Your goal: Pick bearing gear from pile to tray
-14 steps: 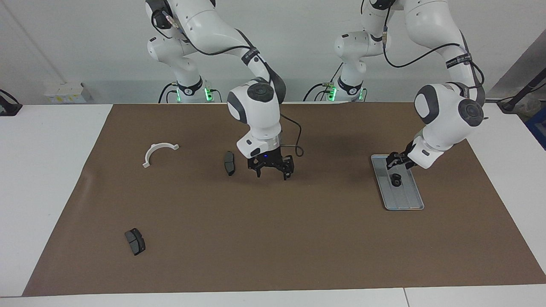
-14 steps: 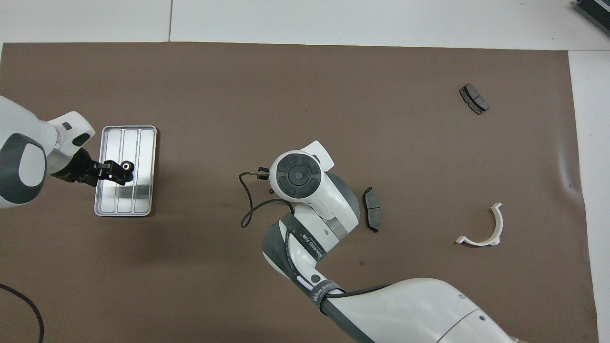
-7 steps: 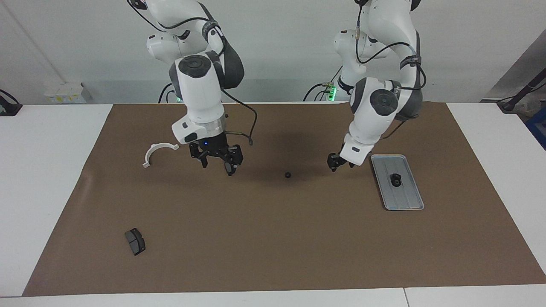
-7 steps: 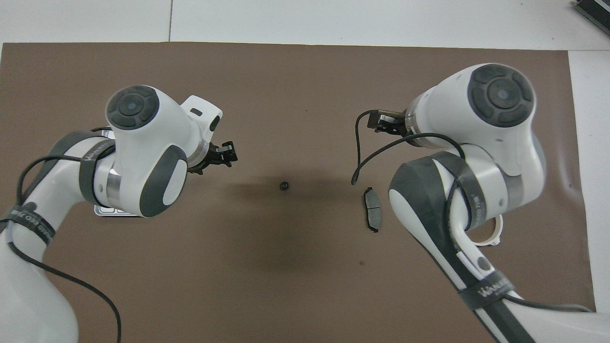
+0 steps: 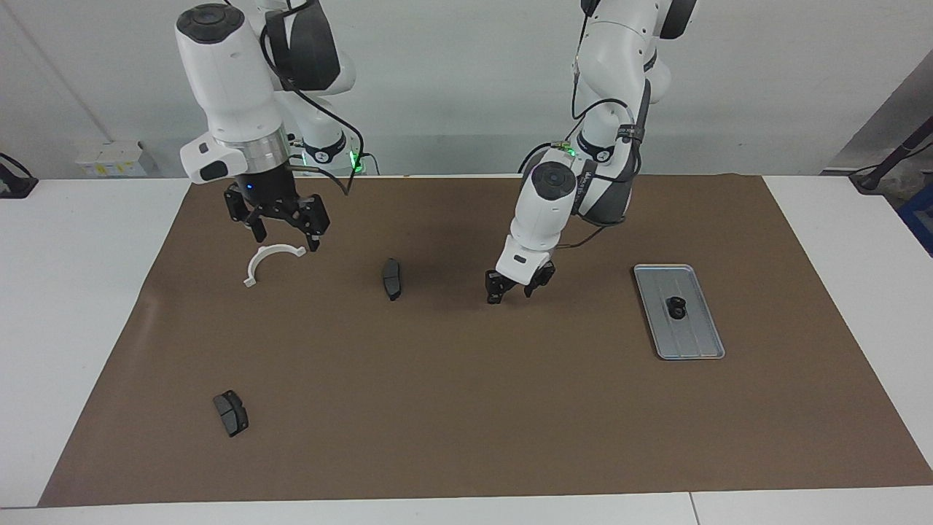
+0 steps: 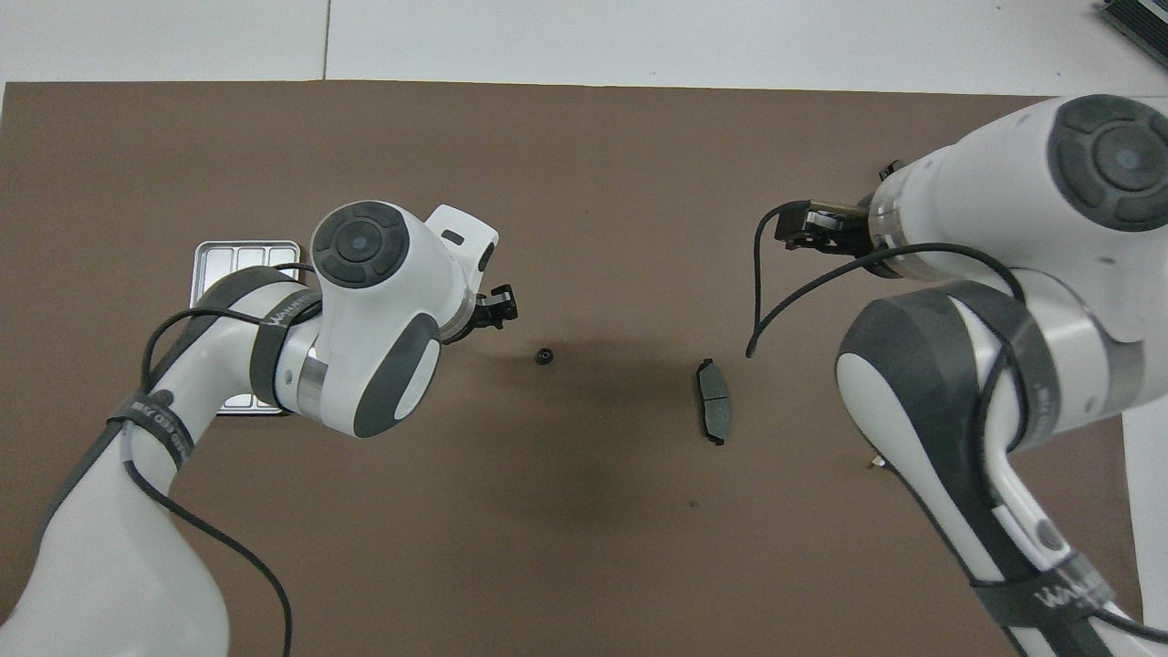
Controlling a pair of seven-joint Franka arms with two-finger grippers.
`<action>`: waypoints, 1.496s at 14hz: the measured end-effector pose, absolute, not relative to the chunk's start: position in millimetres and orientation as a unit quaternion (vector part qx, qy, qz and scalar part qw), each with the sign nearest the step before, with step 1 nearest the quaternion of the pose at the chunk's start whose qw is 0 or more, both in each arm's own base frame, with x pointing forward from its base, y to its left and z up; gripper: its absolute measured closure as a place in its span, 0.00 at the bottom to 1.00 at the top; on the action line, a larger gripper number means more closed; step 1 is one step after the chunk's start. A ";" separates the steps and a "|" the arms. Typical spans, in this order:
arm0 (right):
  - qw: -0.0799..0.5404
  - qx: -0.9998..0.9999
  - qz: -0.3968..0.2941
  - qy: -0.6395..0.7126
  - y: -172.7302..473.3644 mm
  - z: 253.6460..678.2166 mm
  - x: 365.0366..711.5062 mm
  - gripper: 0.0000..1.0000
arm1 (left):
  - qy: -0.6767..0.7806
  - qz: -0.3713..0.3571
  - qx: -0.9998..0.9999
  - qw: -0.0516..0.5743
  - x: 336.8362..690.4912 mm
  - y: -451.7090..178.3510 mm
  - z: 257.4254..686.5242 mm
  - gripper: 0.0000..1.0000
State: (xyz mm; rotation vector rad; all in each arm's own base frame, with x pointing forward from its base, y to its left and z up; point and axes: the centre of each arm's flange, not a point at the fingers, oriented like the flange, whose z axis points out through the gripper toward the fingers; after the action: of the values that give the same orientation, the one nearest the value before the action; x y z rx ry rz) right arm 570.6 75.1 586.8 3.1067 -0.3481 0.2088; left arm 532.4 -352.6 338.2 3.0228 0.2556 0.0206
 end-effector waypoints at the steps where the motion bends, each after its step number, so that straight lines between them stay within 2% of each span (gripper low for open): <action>1: 0.000 0.992 0.059 -0.108 64.8 592.6 568.0 0.00 | 0.080 0.007 0.995 0.054 529.7 -356.8 338.3 0.28; 4: -0.001 0.995 0.034 -0.095 39.8 605.5 562.7 0.00 | 0.048 0.010 0.997 0.056 522.6 -368.4 338.8 0.30; 11: 0.003 0.996 0.004 -0.087 34.8 603.4 556.5 0.00 | -0.044 0.011 0.998 0.053 515.7 -377.0 335.2 0.34; 16: 0.004 0.996 -0.002 -0.085 37.4 602.3 555.0 0.00 | -0.063 -0.001 0.997 0.047 512.8 -385.2 294.9 0.35; 21: 0.004 0.997 -0.002 -0.081 41.2 602.3 554.7 0.00 | -0.063 0.001 0.997 0.048 514.5 -385.5 294.8 0.42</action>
State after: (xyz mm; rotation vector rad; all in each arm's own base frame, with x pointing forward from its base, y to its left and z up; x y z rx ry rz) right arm 554.7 41.2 602.3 3.1236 -0.2547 -0.0058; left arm 514.5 -385.5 294.8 3.0403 -0.1920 0.0036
